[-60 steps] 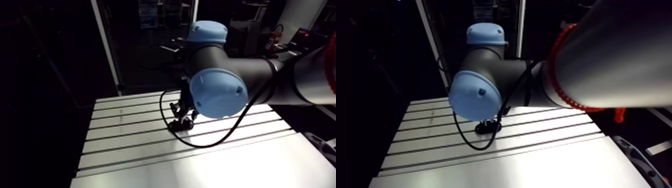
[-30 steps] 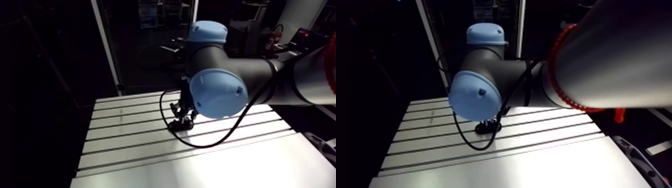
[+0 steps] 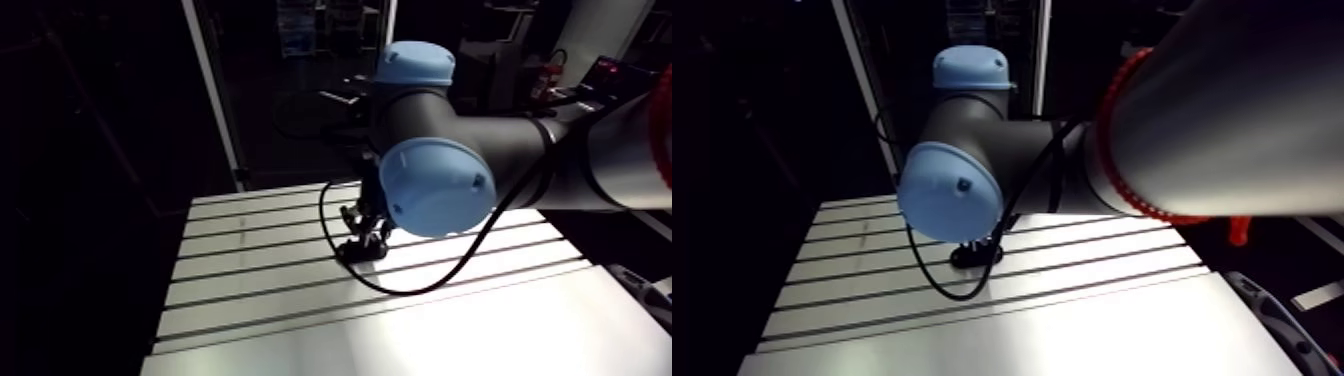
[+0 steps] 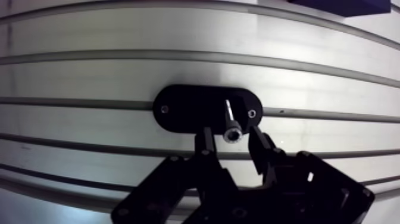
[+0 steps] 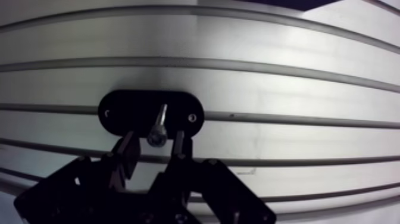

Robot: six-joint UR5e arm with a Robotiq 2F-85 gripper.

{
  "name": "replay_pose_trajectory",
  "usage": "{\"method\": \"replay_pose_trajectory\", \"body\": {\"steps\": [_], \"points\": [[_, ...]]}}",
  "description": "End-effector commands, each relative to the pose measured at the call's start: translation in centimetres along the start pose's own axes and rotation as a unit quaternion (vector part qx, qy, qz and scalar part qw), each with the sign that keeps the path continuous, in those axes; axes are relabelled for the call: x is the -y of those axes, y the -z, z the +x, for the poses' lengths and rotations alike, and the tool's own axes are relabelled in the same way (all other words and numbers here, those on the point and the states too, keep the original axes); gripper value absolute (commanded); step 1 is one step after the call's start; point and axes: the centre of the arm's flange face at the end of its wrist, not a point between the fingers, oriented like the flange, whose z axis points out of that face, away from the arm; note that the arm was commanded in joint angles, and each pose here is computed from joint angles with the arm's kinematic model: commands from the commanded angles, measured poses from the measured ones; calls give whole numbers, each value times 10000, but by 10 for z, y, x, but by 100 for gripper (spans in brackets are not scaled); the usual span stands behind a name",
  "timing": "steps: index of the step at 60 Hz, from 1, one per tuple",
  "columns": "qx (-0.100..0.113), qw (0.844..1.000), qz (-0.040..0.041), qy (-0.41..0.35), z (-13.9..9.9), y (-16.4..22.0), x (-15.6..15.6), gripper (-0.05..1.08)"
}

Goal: Pick up the M10 bolt and insert it into the hole until fully seated.

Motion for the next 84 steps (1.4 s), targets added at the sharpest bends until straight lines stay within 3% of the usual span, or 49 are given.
{"method": "replay_pose_trajectory", "body": {"steps": [1,56,84], "points": [[-162,9999,-43,11,2,3,0,58],[-134,9999,-12,26,0,0,1,59],[-137,9999,-29,26,0,1,1,66]]}}
